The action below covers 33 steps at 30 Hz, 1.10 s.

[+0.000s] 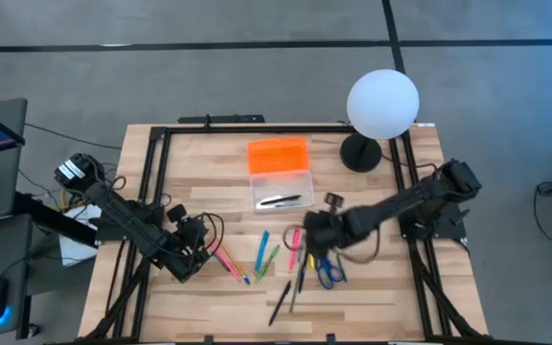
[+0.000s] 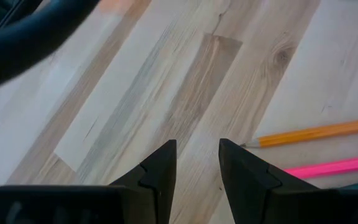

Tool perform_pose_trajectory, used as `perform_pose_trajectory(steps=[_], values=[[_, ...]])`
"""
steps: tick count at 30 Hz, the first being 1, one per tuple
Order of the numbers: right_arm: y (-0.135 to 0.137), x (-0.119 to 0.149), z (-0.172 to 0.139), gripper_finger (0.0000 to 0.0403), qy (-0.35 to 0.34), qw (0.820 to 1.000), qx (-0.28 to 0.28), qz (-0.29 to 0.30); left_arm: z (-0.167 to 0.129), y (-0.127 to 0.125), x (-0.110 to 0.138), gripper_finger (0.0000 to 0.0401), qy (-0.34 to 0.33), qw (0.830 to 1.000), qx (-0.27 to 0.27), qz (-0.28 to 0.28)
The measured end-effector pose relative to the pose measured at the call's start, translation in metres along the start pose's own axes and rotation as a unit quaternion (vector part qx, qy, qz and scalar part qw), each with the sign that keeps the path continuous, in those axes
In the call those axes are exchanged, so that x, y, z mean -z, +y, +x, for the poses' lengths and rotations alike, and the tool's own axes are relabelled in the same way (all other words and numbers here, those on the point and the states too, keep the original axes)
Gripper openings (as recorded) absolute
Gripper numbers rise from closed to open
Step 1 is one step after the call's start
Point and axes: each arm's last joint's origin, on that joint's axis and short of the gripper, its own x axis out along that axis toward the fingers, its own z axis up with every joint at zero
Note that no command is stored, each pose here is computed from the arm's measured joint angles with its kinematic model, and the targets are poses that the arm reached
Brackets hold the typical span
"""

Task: Pick & place school supplies into a supply box
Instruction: Put the green crayon into the supply box

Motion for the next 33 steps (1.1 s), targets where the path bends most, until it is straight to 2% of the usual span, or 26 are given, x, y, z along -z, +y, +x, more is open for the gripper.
perform_pose_trajectory(steps=[7, 11, 16, 21, 23, 25, 33], values=[[-0.044, -0.042, 0.026, 0.0, -0.087, 0.992, -0.054, -0.073, 0.0, 0.0, 0.0, 0.0116, 0.0, 1.0, 0.0, 0.0], [-0.071, -0.05, 0.039, 0.0, -0.099, 0.99, -0.05, -0.089, 0.0, 0.0, 0.0, 0.0116, -0.001, 1.0, 0.001, 0.01], [-0.099, -0.058, 0.053, 0.0, -0.127, 0.984, -0.079, -0.092, 0.0, 0.0, 0.0, 0.0116, -0.001, 1.0, 0.001, 0.019], [-0.112, -0.065, 0.083, 0.0, -0.14, 0.981, -0.108, -0.081, 0.0, 0.0, 0.0, 0.0116, -0.001, 1.0, 0.0, 0.019], [-0.114, -0.06, 0.097, 0.0, -0.107, 0.985, -0.114, -0.077, 0.0, -0.001, -0.001, 0.0116, 0.002, 1.0, 0.001, 0.018], [-0.115, -0.064, 0.112, 0.0001, -0.102, 0.986, -0.112, -0.07, 0.0, -0.001, -0.001, 0.0116, 0.011, 1.0, 0.007, 0.015], [-0.115, -0.074, 0.133, 0.0033, -0.076, 0.987, -0.112, -0.085, 0.0, -0.001, 0.0, 0.0116, 0.034, 0.999, 0.015, 0.002]])
